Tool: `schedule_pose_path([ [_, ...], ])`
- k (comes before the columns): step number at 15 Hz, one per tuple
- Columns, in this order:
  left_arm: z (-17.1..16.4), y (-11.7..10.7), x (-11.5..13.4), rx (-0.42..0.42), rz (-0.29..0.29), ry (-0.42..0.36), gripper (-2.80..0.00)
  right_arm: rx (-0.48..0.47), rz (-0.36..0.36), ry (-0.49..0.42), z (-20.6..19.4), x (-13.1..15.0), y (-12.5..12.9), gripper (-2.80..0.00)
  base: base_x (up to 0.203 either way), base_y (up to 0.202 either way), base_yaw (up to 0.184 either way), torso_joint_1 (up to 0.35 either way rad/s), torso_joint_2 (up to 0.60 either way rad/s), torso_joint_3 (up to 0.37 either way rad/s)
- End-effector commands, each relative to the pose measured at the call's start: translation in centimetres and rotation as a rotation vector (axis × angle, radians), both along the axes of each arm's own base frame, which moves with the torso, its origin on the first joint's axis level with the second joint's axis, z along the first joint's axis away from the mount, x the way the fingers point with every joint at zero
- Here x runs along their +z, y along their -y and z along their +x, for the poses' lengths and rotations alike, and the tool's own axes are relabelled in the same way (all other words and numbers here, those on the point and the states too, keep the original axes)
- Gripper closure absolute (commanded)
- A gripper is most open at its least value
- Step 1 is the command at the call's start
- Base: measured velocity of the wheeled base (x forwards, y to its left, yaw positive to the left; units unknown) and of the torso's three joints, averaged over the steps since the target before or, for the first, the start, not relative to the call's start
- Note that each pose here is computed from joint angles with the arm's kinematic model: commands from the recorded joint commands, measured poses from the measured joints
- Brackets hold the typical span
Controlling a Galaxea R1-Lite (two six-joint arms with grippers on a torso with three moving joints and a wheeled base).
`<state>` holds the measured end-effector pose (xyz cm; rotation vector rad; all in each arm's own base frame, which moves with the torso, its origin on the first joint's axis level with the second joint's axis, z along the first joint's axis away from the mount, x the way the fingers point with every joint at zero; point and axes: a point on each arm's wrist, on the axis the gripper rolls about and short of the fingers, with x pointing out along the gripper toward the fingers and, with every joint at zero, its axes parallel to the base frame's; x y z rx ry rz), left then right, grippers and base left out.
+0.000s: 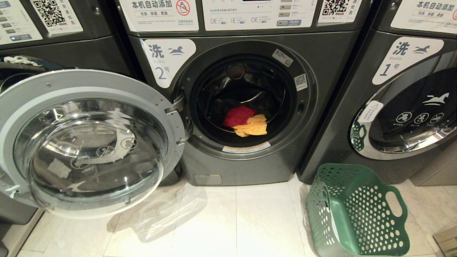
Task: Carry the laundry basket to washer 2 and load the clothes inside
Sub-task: Close the washing machine door with the left hand
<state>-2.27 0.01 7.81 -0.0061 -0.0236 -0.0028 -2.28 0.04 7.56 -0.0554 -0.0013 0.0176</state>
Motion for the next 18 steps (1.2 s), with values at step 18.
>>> schedule_pose_path([
  [18,0.01,0.0,-0.26,0.002,0.028,-0.027,0.0,-0.001,0.008,-0.001,0.01,0.01,0.0,0.0,0.0,0.0,0.0,0.001,0.0,0.063],
])
